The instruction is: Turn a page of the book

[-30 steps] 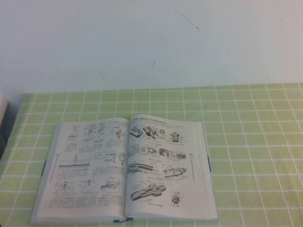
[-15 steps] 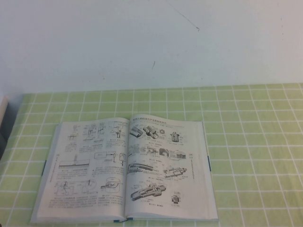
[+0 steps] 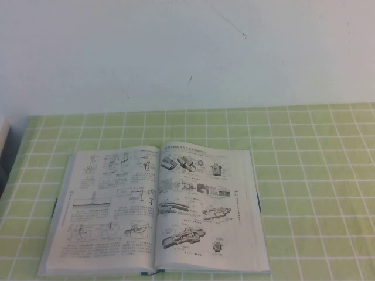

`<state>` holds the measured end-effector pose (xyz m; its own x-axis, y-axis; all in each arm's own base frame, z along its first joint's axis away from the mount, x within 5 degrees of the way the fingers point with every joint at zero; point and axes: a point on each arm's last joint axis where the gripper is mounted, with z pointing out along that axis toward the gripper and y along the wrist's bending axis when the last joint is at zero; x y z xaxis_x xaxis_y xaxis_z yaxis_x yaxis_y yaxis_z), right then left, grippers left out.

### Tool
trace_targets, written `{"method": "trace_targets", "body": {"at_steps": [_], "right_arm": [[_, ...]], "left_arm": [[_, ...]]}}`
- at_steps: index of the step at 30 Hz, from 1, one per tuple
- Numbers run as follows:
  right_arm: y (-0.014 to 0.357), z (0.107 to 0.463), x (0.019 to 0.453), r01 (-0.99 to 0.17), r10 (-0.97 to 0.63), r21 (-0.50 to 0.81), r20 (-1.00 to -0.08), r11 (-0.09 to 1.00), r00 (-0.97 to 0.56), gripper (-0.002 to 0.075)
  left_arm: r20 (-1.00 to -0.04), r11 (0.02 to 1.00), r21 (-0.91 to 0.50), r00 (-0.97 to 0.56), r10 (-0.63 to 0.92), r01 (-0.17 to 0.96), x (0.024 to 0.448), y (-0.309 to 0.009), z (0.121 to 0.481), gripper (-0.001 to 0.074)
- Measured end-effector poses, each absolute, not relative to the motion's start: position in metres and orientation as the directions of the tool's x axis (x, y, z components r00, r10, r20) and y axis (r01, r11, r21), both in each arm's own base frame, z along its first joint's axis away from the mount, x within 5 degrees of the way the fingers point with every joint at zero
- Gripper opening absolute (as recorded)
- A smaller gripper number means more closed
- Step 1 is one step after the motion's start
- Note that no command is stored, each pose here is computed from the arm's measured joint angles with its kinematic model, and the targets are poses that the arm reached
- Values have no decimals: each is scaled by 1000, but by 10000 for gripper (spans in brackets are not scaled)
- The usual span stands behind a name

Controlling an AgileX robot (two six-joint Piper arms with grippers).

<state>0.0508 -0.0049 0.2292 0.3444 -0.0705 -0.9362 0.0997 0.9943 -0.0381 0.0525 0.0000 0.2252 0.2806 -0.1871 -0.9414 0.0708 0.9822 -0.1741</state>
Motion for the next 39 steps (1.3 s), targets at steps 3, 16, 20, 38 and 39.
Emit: {"method": "trace_targets", "body": {"at_steps": [3, 16, 20, 38, 39], "right_arm": [[-5, 236, 48, 96, -52, -13, -907, 995, 418, -2], [-5, 235, 49, 121, -124, -83, -912, 989, 391, -2], [-3, 249, 47, 110, -176, -152, -950, 982, 257, -2], [13, 330, 76, -152, -68, 3, -885, 988, -461, -2], [16, 332, 82, -198, -91, 10, -865, 980, -494, -2]], "left_arm": [[-919, 980, -182, 342, -197, 78, 51, 1, 231, -4], [-879, 959, -266, 384, -283, 99, 49, 3, 235, -4], [-908, 966, -240, 330, -258, 97, 49, 1, 242, -4], [-893, 939, -336, -340, -294, 70, 95, -17, 312, -4], [-870, 934, -348, -398, -290, 79, 103, -20, 309, -4]]}}
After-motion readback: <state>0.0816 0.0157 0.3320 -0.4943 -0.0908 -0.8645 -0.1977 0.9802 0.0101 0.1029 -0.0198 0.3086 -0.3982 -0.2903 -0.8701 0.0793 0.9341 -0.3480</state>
